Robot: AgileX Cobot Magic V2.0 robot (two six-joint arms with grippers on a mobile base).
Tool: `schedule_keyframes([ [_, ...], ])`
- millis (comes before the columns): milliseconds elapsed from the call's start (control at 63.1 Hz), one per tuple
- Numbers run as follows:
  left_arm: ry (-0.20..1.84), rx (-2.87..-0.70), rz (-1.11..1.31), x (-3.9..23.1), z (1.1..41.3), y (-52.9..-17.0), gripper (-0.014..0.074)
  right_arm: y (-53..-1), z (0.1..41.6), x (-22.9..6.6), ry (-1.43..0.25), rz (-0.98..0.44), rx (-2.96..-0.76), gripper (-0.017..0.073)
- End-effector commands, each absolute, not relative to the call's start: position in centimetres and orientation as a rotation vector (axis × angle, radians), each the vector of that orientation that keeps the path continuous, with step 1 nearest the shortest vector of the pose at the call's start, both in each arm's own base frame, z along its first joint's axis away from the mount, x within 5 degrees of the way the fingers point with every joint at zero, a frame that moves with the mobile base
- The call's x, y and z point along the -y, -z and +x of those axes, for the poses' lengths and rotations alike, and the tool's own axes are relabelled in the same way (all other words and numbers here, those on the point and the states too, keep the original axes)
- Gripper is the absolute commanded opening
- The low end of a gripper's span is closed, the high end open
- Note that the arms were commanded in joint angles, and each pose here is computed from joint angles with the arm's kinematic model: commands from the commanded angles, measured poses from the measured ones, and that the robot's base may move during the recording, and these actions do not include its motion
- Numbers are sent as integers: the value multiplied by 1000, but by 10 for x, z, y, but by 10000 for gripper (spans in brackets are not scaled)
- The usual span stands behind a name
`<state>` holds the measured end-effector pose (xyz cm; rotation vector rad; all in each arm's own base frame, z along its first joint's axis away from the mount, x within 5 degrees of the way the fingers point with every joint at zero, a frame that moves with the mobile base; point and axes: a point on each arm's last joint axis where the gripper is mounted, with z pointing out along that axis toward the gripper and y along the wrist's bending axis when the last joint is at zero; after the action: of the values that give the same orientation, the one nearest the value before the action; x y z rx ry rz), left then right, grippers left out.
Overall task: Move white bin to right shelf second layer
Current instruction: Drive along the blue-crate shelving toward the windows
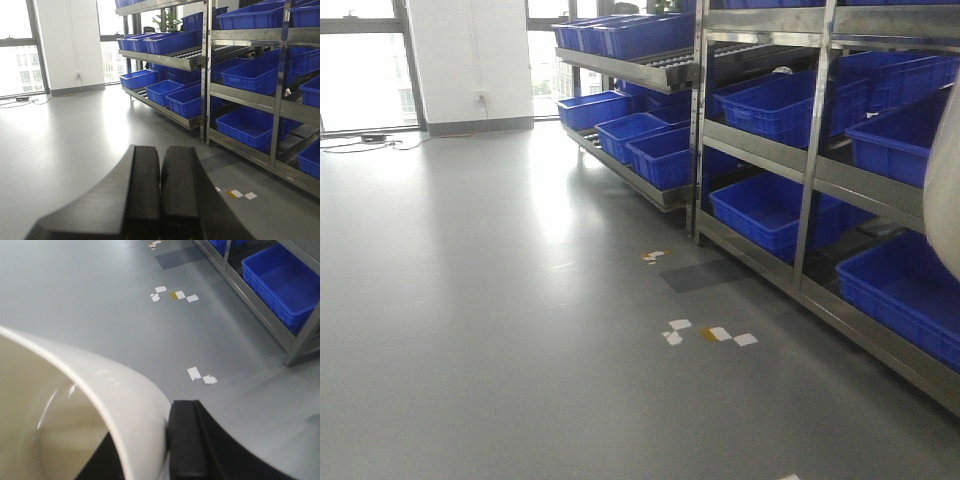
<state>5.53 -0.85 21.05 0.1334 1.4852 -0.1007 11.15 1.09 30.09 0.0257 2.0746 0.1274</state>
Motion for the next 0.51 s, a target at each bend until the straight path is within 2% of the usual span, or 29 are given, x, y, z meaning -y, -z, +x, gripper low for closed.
schedule_keyframes([
  [0, 110, -1421, 115, 8, 55, -208, 85, -319, 116, -11, -140, 29, -1956, 55],
  [491, 110, -1421, 115, 8, 55, -208, 85, -319, 116, -11, -140, 29, -1956, 55],
])
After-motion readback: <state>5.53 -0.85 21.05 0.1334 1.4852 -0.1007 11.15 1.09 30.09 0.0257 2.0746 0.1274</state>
